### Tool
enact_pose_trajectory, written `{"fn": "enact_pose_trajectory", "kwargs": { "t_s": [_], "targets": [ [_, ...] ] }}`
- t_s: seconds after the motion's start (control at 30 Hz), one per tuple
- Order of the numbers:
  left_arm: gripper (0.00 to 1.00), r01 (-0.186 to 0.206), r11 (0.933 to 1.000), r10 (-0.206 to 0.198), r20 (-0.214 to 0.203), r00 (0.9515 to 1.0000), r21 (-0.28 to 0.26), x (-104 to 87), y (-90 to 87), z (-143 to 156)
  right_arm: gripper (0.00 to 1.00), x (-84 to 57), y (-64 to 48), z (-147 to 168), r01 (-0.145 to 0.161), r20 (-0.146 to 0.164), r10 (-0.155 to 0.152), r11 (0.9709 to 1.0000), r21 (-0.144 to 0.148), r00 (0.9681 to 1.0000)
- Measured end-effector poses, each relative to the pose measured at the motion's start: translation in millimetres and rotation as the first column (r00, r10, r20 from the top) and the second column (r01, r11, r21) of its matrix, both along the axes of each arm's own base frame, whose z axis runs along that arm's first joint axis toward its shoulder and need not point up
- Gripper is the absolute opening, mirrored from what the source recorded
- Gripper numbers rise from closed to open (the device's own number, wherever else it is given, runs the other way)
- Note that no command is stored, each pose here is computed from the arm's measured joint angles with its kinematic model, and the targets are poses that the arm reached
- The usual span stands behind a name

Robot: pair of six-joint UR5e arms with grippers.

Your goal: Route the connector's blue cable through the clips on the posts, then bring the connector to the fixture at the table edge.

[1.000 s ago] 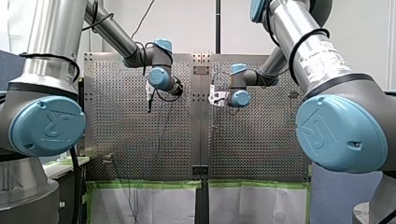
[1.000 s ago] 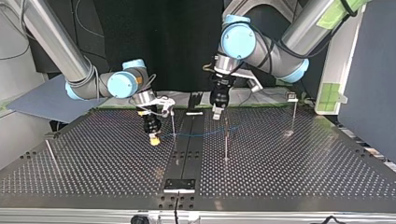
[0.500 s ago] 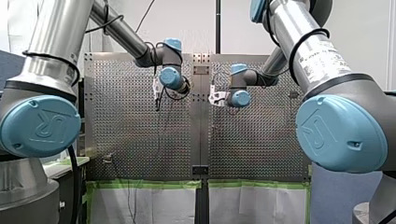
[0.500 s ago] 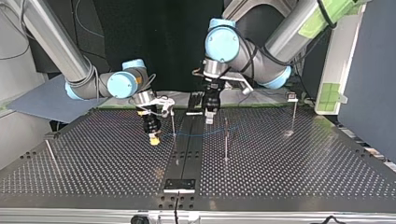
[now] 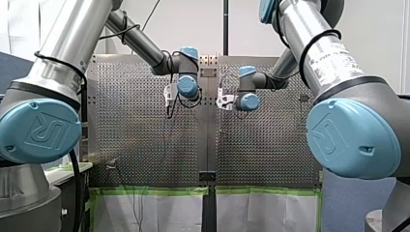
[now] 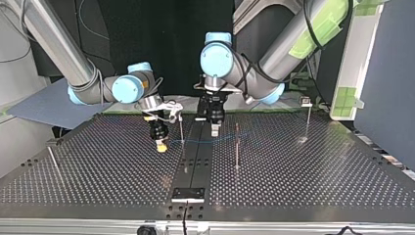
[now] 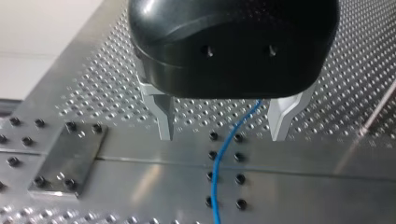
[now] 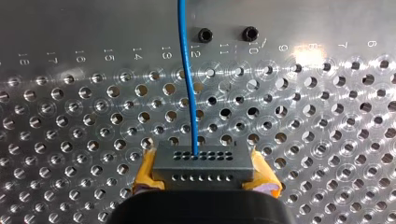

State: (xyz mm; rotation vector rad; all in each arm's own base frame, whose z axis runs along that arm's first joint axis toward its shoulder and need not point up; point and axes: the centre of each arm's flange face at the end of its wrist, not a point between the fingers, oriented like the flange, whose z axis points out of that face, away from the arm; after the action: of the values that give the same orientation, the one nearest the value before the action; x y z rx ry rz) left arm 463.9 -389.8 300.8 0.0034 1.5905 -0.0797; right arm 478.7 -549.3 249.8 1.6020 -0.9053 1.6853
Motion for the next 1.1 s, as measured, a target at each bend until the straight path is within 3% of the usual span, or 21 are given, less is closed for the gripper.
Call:
{"fn": "enact_pose_trajectory", "kwargs": {
  "t_s": [0.33,0.73,1.1],
  "targets": [
    [1.0,-0.051,0.9981,0.052,-0.047,0.9976,0.034,17.0,7.5,-36.8,0.01,-1.4,-1.0,-0.3,0.002,-0.002,-0.002,1.0,0.001,1.0],
    [1.0,-0.028,0.9989,0.029,-0.011,0.9995,0.037,14.9,-4.2,-36.0,0.01,-1.7,-0.2,-1.3,0.002,-0.007,-0.002,1.0,0.008,1.0],
    [1.0,-0.082,0.9958,0.082,0.001,0.9966,0.039,14.4,-0.9,-35.0,0.01,-2.4,-0.7,-1.4,0.004,-0.008,-0.003,0.9999,0.01,1.0]
  ]
}}
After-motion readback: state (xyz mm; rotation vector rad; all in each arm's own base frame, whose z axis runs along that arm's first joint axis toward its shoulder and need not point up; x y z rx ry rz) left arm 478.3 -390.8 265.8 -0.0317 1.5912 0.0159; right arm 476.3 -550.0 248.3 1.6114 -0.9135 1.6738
